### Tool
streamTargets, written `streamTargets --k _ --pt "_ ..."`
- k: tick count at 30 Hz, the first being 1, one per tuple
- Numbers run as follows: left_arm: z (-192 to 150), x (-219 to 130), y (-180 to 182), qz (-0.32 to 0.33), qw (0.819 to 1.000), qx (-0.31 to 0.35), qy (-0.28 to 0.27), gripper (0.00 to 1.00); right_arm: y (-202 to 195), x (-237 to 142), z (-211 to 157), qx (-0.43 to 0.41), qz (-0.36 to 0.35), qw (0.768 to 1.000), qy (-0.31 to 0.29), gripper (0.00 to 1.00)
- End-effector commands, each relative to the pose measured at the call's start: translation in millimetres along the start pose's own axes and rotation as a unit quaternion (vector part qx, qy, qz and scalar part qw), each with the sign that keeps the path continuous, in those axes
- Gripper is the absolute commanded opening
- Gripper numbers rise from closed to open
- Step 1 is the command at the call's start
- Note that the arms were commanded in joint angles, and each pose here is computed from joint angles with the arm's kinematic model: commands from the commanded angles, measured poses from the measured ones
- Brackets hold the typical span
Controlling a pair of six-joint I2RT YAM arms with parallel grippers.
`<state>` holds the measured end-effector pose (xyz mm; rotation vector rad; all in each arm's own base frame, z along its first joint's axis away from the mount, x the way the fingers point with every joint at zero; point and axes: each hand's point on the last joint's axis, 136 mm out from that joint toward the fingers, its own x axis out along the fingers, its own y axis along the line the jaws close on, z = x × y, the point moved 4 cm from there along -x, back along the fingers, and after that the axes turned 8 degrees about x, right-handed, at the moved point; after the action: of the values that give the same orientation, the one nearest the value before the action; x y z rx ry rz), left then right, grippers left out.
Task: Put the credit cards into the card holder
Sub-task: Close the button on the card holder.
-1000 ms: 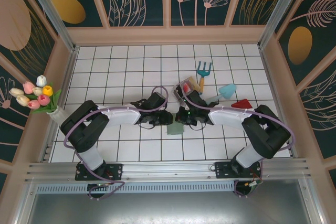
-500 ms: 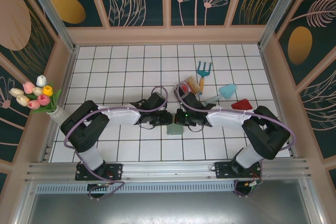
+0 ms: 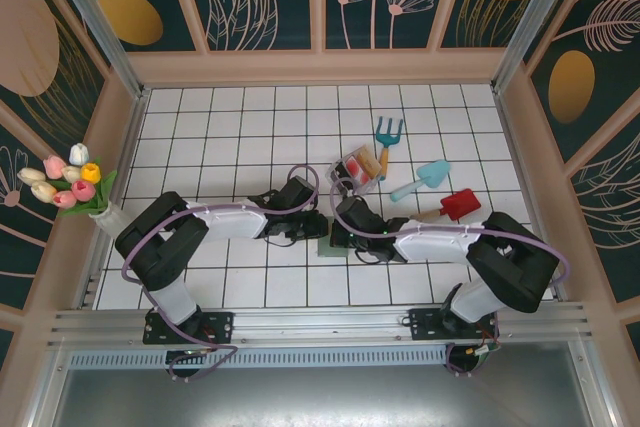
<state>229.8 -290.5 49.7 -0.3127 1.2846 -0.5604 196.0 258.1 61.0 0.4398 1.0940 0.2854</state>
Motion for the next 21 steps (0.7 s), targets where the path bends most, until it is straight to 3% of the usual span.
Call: streamTargets --k 1,5,12,18,21 --pt "-18.3 13.6 14.7 0.024 0.999 -0.01 0.026 0.27 -92.0 -0.6 -77.1 -0.03 -0.182 0.973 0.136 0.0" --pt "-19.8 13.0 14.9 0.02 0.999 -0.008 0.027 0.27 -95.3 -1.4 -74.0 -0.036 -0.191 0.974 0.116 0.0" --pt "-20.6 10.9 17.5 0.025 0.999 -0.009 0.021 0.27 -47.5 -2.4 -42.4 -0.013 -0.107 0.986 0.13 0.0" --pt "-18.5 13.6 16.2 0.022 1.0 -0.007 0.02 0.27 -40.5 0.5 -34.6 -0.007 -0.121 0.985 0.126 0.0" --pt "-19.7 13.8 18.1 0.026 0.999 -0.007 0.021 0.27 -11.9 -7.1 -13.3 0.0 -0.081 0.991 0.102 0.09"
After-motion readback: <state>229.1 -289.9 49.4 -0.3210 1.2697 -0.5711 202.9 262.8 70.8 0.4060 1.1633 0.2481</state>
